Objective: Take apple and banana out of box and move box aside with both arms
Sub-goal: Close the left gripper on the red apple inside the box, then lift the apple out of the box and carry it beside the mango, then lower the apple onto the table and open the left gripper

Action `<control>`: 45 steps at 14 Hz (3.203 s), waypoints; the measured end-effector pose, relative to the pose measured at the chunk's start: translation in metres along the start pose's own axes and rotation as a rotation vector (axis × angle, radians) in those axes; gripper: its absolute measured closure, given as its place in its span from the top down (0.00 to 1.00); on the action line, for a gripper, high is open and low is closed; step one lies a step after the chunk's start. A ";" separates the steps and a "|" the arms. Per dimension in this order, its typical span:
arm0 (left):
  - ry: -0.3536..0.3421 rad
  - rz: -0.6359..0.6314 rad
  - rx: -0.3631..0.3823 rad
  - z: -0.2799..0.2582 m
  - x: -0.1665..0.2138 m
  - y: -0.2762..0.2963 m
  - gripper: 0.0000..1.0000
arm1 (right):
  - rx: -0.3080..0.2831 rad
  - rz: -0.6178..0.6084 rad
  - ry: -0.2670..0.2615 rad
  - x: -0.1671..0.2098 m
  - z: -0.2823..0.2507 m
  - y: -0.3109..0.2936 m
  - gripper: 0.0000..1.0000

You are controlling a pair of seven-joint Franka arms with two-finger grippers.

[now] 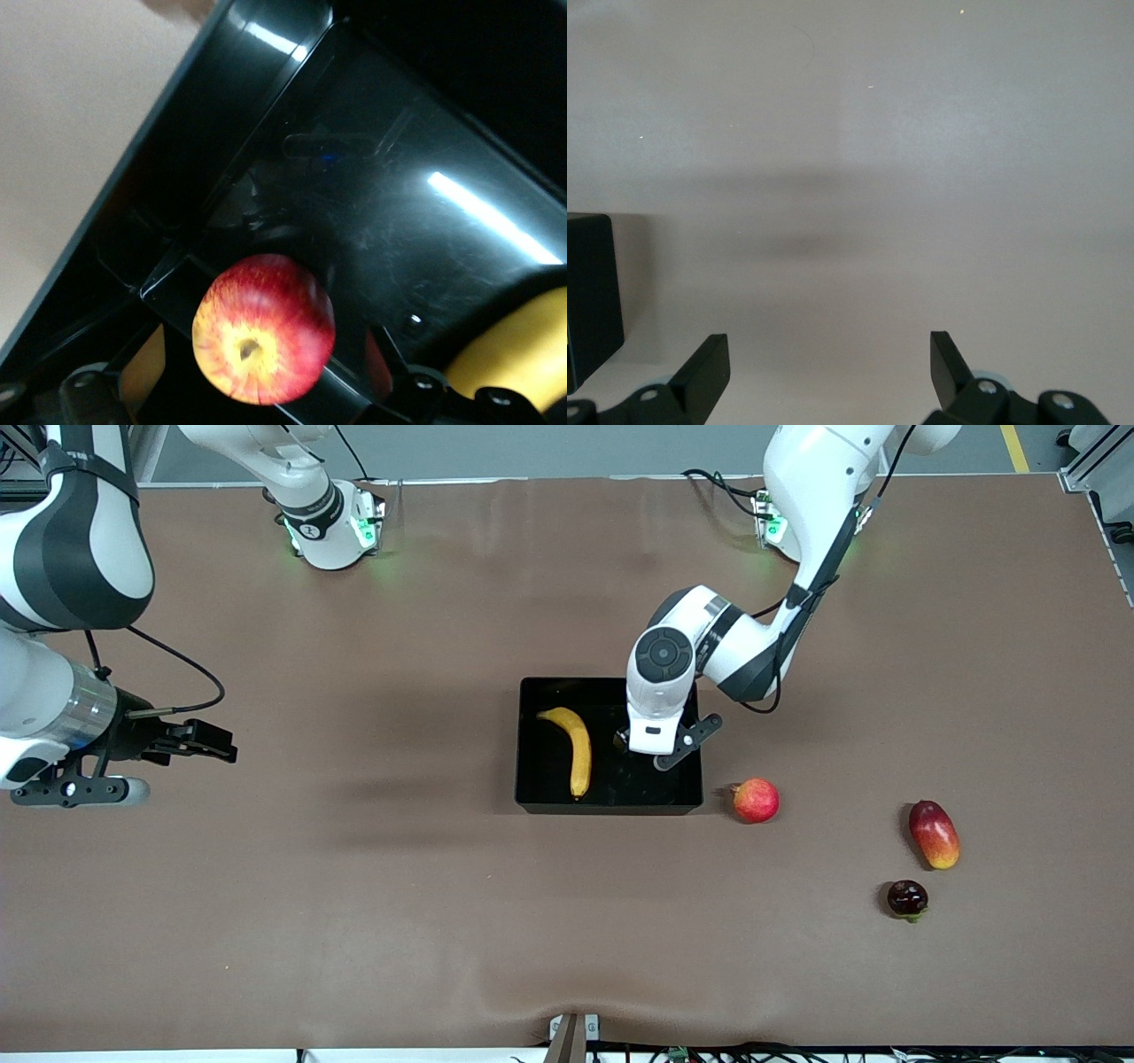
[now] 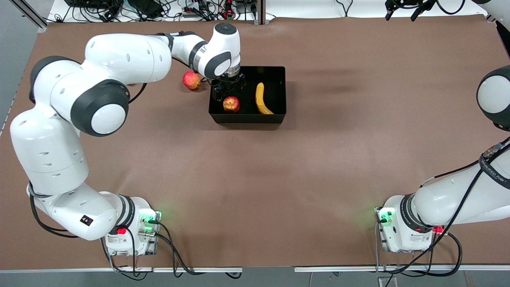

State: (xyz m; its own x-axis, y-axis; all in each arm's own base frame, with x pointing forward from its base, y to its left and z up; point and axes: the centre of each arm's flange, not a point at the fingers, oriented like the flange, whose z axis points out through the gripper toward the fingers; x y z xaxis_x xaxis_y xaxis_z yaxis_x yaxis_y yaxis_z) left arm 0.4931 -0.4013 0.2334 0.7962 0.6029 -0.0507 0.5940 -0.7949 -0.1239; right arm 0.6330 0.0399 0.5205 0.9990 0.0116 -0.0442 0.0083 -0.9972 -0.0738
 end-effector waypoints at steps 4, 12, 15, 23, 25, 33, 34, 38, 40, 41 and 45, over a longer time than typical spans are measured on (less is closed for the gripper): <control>-0.009 0.002 0.023 0.017 -0.001 0.001 1.00 | 0.001 -0.009 -0.001 0.000 0.001 -0.006 1.00; 0.007 0.006 -0.044 -0.012 0.005 0.017 0.74 | 0.000 -0.020 -0.019 0.008 0.022 -0.015 1.00; 0.033 -0.001 -0.107 -0.074 0.016 0.025 0.74 | -0.003 -0.034 -0.048 0.015 0.046 -0.024 1.00; 0.084 0.061 -0.119 -0.252 0.136 -0.060 0.74 | -0.008 -0.074 -0.057 0.023 0.067 -0.053 1.00; 0.067 0.099 -0.081 -0.257 0.175 -0.094 0.74 | -0.009 -0.074 -0.055 0.023 0.067 -0.052 1.00; -0.069 0.111 0.039 -0.175 0.281 -0.190 0.74 | -0.012 -0.063 -0.036 0.028 0.068 -0.045 1.00; -0.080 0.101 0.044 -0.162 0.287 -0.196 0.74 | -0.012 -0.061 -0.037 0.029 0.070 -0.044 1.00; -0.086 0.097 0.034 -0.105 0.298 -0.210 0.74 | -0.012 -0.085 -0.013 0.034 0.072 -0.038 1.00; -0.080 0.105 0.018 -0.083 0.306 -0.224 0.74 | -0.012 -0.090 -0.012 0.034 0.073 -0.038 1.00; -0.075 0.107 0.010 -0.074 0.309 -0.230 0.74 | -0.012 -0.091 -0.012 0.034 0.073 -0.038 1.00; -0.072 0.132 0.001 -0.049 0.303 -0.234 0.74 | -0.012 -0.096 -0.013 0.035 0.074 -0.037 1.00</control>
State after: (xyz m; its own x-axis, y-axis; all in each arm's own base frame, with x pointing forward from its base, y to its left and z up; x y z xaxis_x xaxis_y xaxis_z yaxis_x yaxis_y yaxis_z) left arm 0.6011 -0.0356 0.2957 0.8572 0.4962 -0.1379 0.4841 -0.8677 -0.1126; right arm 0.6641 0.0830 0.4476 0.9929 0.1077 -0.0504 0.1042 -0.9923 -0.0667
